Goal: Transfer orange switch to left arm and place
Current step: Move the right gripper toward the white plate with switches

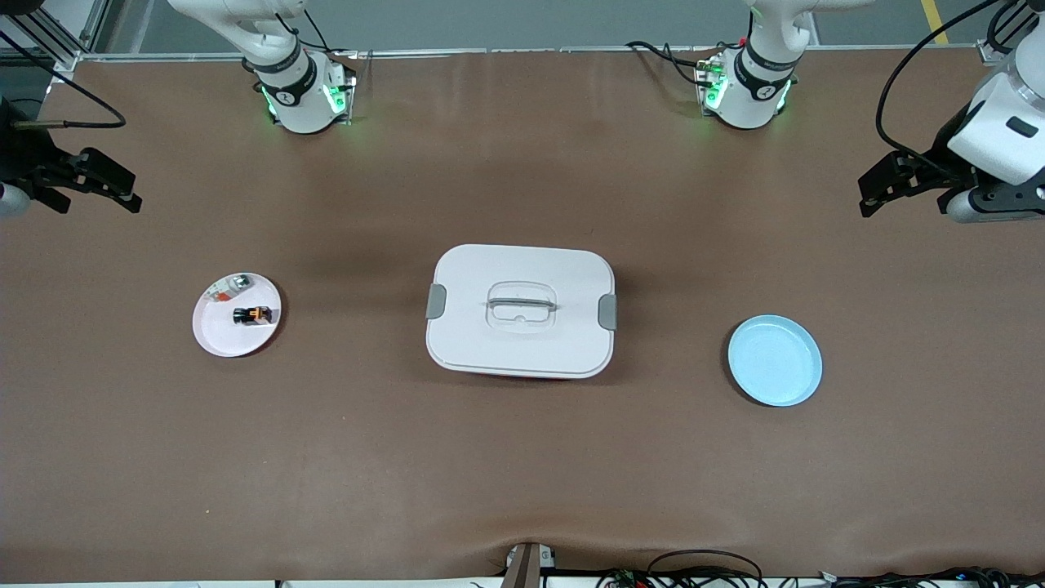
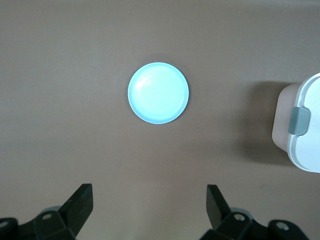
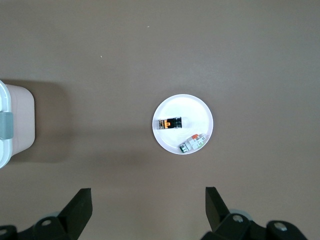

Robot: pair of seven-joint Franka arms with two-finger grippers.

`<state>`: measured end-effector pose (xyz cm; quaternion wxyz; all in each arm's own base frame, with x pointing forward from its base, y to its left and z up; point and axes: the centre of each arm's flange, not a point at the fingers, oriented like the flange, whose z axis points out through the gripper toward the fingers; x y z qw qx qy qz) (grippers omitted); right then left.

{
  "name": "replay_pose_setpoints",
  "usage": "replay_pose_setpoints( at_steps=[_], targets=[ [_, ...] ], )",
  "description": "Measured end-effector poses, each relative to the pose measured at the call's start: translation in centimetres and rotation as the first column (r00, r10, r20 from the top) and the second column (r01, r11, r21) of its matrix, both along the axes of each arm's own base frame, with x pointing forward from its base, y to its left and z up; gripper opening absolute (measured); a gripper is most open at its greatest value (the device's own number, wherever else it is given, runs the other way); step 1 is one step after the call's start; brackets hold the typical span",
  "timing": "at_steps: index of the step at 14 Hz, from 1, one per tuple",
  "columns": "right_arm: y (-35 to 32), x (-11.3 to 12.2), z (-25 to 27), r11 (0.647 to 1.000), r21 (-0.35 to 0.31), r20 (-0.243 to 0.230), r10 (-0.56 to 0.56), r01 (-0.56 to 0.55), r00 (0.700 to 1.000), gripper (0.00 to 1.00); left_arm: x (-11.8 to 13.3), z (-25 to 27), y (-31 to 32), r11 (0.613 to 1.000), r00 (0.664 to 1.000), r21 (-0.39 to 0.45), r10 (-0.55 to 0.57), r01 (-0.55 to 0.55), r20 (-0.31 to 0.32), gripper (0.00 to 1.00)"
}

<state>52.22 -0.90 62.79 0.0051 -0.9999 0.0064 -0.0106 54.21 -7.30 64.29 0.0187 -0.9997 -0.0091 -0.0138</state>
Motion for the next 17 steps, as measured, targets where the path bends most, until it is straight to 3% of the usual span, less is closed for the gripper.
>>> replay_pose_setpoints(
  at_steps=[13,17],
  targets=[
    [0.2,0.2,0.2,1.000,-0.001,0.020,0.003,-0.003,1.000,1.00,0.5,-1.0,-0.1,1.000,1.000,0.000,-0.002,0.002,-0.020,1.00],
    [0.3,-0.2,0.4,1.000,-0.001,0.000,0.006,-0.006,1.000,1.00,0.6,-1.1,-0.1,1.000,1.000,-0.002,-0.002,0.002,-0.022,1.00]
  ],
)
